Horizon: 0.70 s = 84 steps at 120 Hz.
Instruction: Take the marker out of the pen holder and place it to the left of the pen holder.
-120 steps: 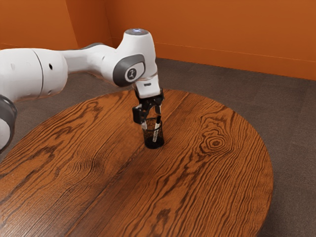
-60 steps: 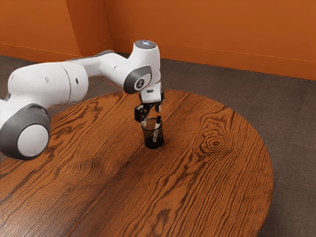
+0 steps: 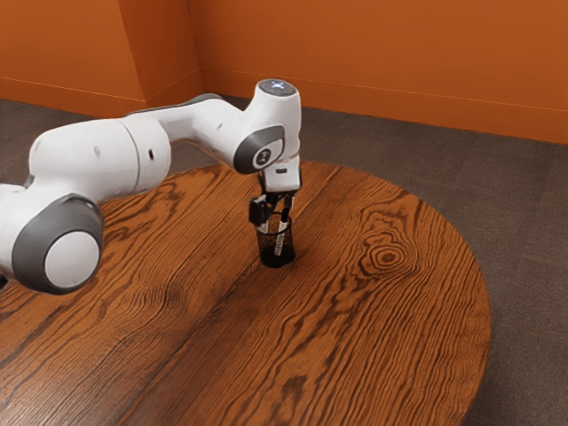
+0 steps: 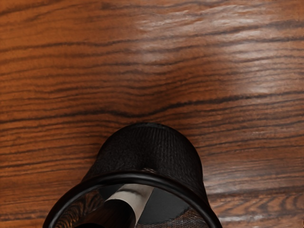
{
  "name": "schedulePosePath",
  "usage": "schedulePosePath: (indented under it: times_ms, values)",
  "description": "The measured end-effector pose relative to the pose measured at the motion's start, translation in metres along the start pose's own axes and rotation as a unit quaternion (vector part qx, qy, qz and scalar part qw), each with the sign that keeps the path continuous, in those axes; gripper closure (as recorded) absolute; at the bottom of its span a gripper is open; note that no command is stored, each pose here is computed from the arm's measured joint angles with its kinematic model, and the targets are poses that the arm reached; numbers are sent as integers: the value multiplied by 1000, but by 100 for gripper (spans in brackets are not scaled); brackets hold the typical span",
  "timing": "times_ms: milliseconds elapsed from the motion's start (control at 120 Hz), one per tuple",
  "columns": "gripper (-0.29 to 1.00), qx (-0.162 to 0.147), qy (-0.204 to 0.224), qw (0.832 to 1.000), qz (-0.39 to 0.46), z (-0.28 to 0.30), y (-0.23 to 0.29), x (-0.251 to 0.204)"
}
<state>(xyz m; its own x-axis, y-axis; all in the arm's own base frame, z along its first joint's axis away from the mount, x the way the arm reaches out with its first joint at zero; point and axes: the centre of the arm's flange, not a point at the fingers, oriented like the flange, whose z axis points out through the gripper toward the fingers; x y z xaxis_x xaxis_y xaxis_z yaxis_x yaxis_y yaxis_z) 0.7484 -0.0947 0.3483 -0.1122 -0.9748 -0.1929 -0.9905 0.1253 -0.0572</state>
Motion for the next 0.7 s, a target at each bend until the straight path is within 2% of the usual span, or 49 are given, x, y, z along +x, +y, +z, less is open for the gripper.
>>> schedulePosePath:
  times_ms: [208,475,700]
  values:
    - [3,-6,1,1000,-22,2,-3,1]
    - [27,-9,8,999,-37,0,-3,17]
    - [28,4,10,999,-43,-12,-9,26]
